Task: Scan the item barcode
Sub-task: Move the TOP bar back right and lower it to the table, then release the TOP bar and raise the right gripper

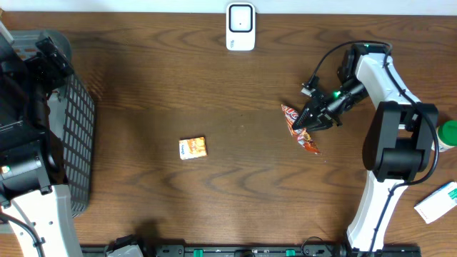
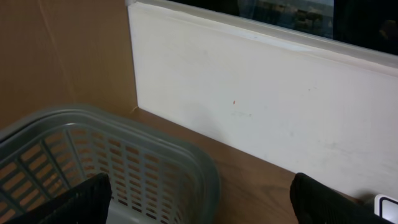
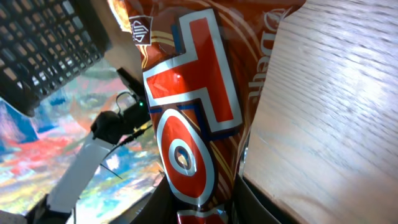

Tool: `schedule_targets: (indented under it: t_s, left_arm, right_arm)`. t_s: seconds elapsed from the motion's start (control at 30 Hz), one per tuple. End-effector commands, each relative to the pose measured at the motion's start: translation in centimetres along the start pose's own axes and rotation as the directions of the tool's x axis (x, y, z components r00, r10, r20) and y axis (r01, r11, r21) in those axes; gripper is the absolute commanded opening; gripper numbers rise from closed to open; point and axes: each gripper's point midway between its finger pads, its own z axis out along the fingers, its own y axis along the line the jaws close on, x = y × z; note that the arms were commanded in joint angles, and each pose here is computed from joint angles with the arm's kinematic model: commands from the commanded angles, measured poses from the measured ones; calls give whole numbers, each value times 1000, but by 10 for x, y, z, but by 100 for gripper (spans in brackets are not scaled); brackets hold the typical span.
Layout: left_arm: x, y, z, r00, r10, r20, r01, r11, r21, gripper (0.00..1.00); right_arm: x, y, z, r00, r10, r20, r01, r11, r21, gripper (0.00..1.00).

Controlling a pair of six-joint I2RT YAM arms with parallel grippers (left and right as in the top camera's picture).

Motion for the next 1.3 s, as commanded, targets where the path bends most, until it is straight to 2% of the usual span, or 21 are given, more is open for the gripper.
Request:
schedule_targets:
  t_s: [0.0, 0.1, 0.13, 0.17, 0.2, 0.23, 0.37, 0.47, 0.57, 0.67, 0.73, 0.8, 0.83, 0.87, 0.93, 1.07, 1.13, 1.27]
  left_arm:
    - [-2, -3, -1, 1000, -8, 4, 8, 1000, 13, 91]
    - [-2, -3, -1, 1000, -8, 4, 8, 1000, 13, 91]
    - [-2, -3, -1, 1000, -8, 4, 8, 1000, 13, 91]
    - [-2, -3, -1, 1000, -8, 4, 8, 1000, 13, 91]
    - [-2, -3, -1, 1000, -8, 4, 8, 1000, 13, 91]
    - [-2, -3, -1, 1000, -8, 4, 8, 1000, 13, 91]
    - [-2, -3, -1, 1000, -8, 4, 8, 1000, 13, 91]
    - [-2, -3, -1, 1000, -8, 4, 8, 1000, 13, 91]
    - [-2, -3, -1, 1000, -8, 4, 8, 1000, 13, 91]
    - [-2, -3, -1, 1000, -8, 4, 8, 1000, 13, 91]
    - [-2, -3, -1, 1000, -8, 4, 8, 1000, 13, 91]
    - [-2, -3, -1, 1000, -8, 4, 8, 1000, 13, 91]
    - [-2, -3, -1, 1000, -8, 4, 8, 1000, 13, 91]
    - [-2, -3, -1, 1000, -8, 4, 8, 1000, 13, 91]
    - [-2, -3, -1, 1000, -8, 4, 8, 1000, 13, 91]
    - [-2, -3, -1, 1000, -8, 4, 8, 1000, 13, 91]
    - [-2, -3, -1, 1000, -8, 4, 8, 1000, 13, 91]
    - [-2, -3, -1, 1000, -8, 4, 8, 1000, 13, 91]
  right_arm:
    - [0, 31, 18, 987, -159, -4, 159, 985, -71, 1]
    - [2, 39, 29, 947, -321, -23, 319, 945, -72, 12]
    - [4, 40, 37, 903, -427, -48, 424, 904, -59, 19]
    - [4, 44, 41, 880, -472, -49, 469, 881, -64, 21]
    - [2, 48, 46, 860, -508, -44, 505, 860, -71, 28]
    - [2, 52, 50, 840, -541, -42, 537, 840, -76, 45]
    - [8, 67, 71, 769, -634, -76, 626, 773, -104, 97]
    - [14, 76, 84, 751, -652, -109, 642, 758, -117, 99]
    - [19, 81, 95, 760, -633, -146, 622, 774, -116, 99]
    - [17, 74, 102, 764, -617, -189, 618, 784, -63, 99]
    - [4, 57, 106, 794, -566, -222, 591, 804, 61, 99]
    - [-26, 27, 104, 866, -454, -211, 500, 807, 316, 99]
    - [-41, 13, 99, 899, -401, -179, 437, 785, 440, 99]
    - [-62, -2, 92, 919, -371, -130, 371, 709, 600, 99]
    - [-68, -2, 94, 911, -391, -133, 381, 671, 636, 99]
    - [-72, 3, 102, 911, -396, -118, 369, 651, 663, 95]
    - [-82, 1, 98, 916, -394, -83, 325, 603, 728, 99]
    - [-92, 9, 107, 888, -451, -87, 348, 539, 767, 99]
